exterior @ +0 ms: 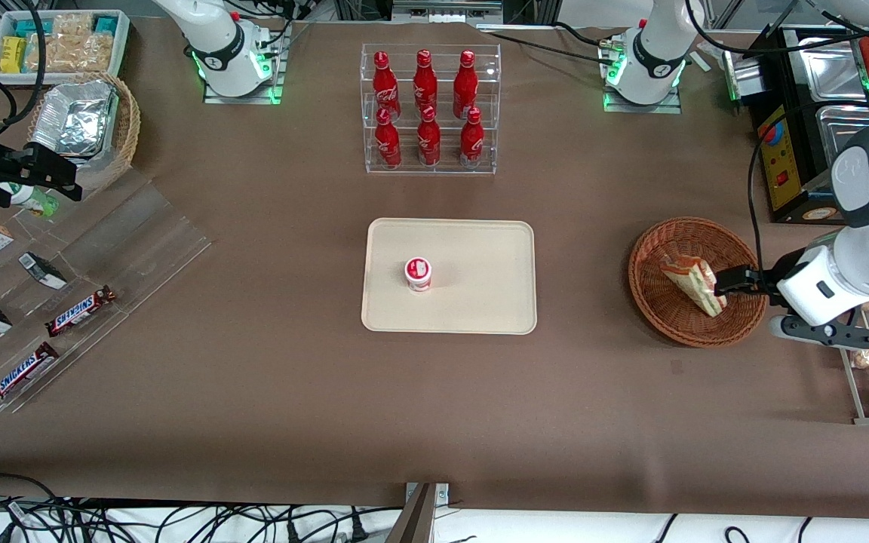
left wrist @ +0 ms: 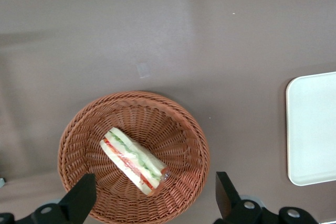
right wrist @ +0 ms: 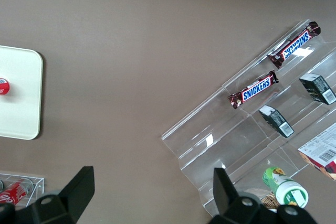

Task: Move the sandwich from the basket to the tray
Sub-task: 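Lower the open left gripper over the sandwich in the wicker basket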

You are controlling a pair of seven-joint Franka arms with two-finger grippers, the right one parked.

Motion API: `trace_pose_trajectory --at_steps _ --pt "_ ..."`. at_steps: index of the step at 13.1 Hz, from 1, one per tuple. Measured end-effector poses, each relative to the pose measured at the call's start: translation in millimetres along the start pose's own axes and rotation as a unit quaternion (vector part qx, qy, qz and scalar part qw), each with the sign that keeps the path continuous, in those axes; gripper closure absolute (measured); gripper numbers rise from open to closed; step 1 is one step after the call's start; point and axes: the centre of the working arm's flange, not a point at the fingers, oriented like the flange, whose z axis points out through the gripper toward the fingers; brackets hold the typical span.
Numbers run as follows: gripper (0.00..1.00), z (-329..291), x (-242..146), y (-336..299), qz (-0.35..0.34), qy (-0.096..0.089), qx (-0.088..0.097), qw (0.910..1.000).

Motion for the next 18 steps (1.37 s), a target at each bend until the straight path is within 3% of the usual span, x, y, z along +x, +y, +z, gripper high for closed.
trace_pose_trajectory --at_steps 7,11,13,14,18 --pt "0.0 0.3 -0.8 -9.0 -0.02 -0.002 0.0 0.9998" --pt "0.0 28.4 -7.6 -36.8 -0.092 -0.034 -0.004 0.9951" --pt "0.0 52.4 -12.1 -43.9 -0.165 -0.048 -0.002 0.9851" --pt "0.0 65.1 -12.7 -44.4 -0.211 -0.045 0.001 0.9765" --pt "0.0 103.0 -22.2 -43.3 -0.343 -0.009 0.008 0.9394"
